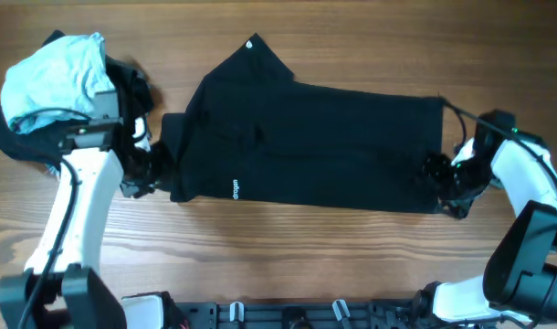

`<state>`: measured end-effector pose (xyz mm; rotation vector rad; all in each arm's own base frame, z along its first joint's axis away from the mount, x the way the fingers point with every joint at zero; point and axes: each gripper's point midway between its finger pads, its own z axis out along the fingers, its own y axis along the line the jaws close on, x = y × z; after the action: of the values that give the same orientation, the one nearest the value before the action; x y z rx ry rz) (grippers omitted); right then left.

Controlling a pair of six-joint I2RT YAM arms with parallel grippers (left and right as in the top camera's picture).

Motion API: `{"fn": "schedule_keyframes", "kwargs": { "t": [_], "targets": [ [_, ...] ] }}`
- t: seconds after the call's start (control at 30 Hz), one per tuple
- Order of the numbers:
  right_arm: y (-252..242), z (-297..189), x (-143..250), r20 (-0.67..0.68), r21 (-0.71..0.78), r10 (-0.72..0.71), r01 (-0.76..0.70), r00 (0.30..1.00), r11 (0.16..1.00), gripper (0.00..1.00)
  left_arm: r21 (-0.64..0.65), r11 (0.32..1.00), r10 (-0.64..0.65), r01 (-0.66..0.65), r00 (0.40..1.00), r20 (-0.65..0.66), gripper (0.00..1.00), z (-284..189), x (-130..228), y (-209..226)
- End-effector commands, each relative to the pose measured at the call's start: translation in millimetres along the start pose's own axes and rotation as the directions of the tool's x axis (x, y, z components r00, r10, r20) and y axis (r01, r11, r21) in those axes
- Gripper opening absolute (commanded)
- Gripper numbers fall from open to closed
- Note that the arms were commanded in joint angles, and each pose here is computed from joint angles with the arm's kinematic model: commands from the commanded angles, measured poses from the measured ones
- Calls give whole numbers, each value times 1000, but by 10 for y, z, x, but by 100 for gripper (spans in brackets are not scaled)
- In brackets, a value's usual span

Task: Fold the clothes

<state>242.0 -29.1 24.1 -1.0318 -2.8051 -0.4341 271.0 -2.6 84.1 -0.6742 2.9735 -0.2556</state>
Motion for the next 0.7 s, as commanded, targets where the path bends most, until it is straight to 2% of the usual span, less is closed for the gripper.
{"fn": "schedule_keyframes", "kwargs": {
  "t": [0.0, 0.1, 0.13, 0.23, 0.3, 0.4, 0.47, 0.53, 0.67],
  "targets": [
    [-173, 202, 102, -6, 49, 79, -79, 997, 996, 84, -48, 999, -17, 13, 996, -88, 54, 402, 184, 168],
    [-216, 284, 128, -1, 51, 113, -113, 994, 992, 79, -14, 1000, -19, 18, 994, -110, 60, 558, 201, 128],
    [-217, 293, 99, 13, 50, 109, -110, 994, 993, 74, -15, 1000, -19, 18, 993, -112, 60, 581, 195, 130],
    [-231, 291, 20, 48, 59, 100, -102, 994, 993, 42, -60, 998, -20, 13, 992, -121, 54, 680, 178, 212],
    [-296, 285, 14, 58, 95, 101, -106, 993, 990, 28, -92, 996, -26, 13, 989, -142, 43, 768, 189, 272],
    [-413, 270, 30, 66, 159, 103, -112, 992, 981, 23, -106, 994, -30, 13, 987, -160, 31, 900, 184, 304],
    [-485, 258, 51, 66, 198, 105, -116, 992, 973, 17, -125, 992, -34, 12, 984, -175, 15, 946, 205, 342],
    [-545, 245, 72, 65, 230, 106, -118, 992, 966, 14, -141, 990, -41, 12, 979, -200, 4, 921, 272, 374],
    [-598, 221, 162, 33, 261, 113, -117, 993, 958, 12, -215, 977, -87, 8, 929, -360, 4, 757, 687, 518]
  ]
}}
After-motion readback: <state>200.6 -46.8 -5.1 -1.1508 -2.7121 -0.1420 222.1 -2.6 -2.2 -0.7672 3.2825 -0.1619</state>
